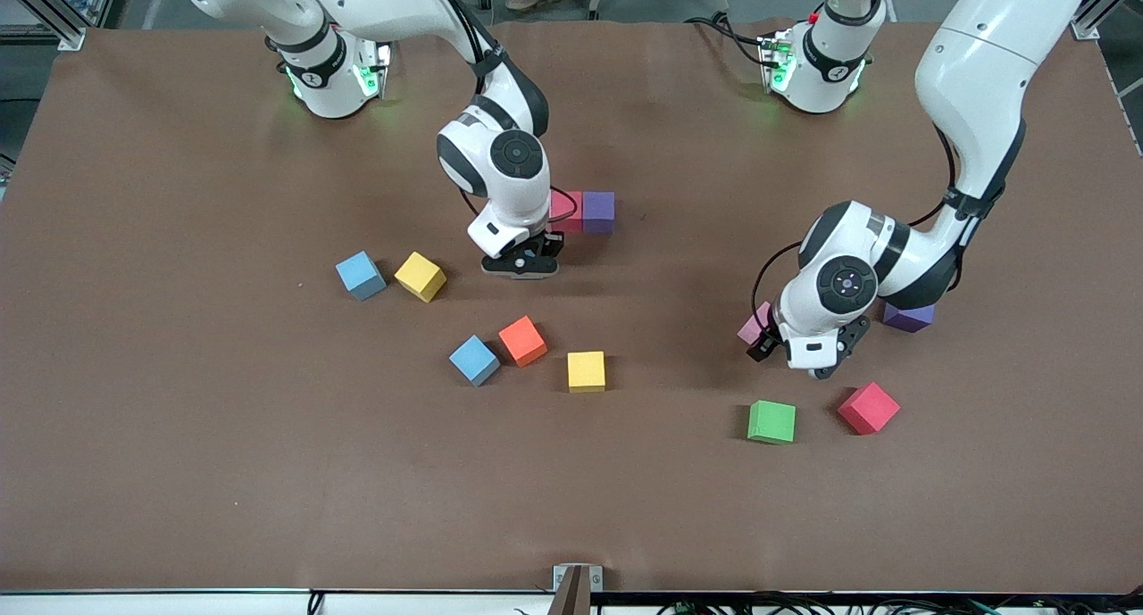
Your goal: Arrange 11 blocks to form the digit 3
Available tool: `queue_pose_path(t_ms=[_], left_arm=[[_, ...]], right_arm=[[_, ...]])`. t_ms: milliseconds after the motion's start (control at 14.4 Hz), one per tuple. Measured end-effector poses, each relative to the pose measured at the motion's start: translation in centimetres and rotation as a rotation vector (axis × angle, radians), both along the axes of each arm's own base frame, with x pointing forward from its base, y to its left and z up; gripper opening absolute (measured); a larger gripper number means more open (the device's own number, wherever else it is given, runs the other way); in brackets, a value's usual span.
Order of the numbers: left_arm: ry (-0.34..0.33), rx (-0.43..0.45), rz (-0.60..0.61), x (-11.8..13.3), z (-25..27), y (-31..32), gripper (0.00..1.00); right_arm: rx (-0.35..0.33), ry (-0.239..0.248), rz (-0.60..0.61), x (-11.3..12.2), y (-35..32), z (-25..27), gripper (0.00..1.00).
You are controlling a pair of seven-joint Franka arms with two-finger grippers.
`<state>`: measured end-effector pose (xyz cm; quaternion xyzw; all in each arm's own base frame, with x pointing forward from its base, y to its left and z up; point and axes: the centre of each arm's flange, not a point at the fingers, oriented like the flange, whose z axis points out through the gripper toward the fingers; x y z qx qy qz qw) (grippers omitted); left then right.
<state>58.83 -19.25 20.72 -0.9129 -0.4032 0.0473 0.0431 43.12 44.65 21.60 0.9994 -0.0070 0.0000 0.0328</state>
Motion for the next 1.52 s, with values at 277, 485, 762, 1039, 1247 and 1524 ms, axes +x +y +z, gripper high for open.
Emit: queue_pose_path(t_ms=[277, 485, 762, 1039, 1247, 1524], left_arm=[[-0.005, -0.01, -0.002, 0.1, -0.2, -0.3, 0.59], [-0.015, -0.014, -0.005, 0.3, 0.2, -0.6, 0.55], [-0.038, -0.031, -0.014, 0.9, 1.4, -1.7, 0.55], [-0.036, -0.029, -0.018, 1.1, 2.0, -2.1, 0.55], [-0.038, -0.034, -0.024, 1.1, 2.2, -2.5, 0.55], [-0.046, -0.039, -0.037, 1.1, 2.7, -3.5, 0.55]], right_arm=[[0.009, -0.003, -0.003, -0.1, -0.1, -0.4, 0.55], [0.019, -0.004, -0.005, -0.3, 0.1, -0.4, 0.55], [0.024, 0.001, -0.004, -0.5, 0.2, -0.4, 0.55], [0.039, 0.021, -0.003, -0.9, 0.3, -0.4, 0.55], [0.043, 0.03, -0.003, -1.3, 0.3, -0.4, 0.55], [0.044, 0.032, 0.001, -1.7, 0.3, -0.5, 0.55]])
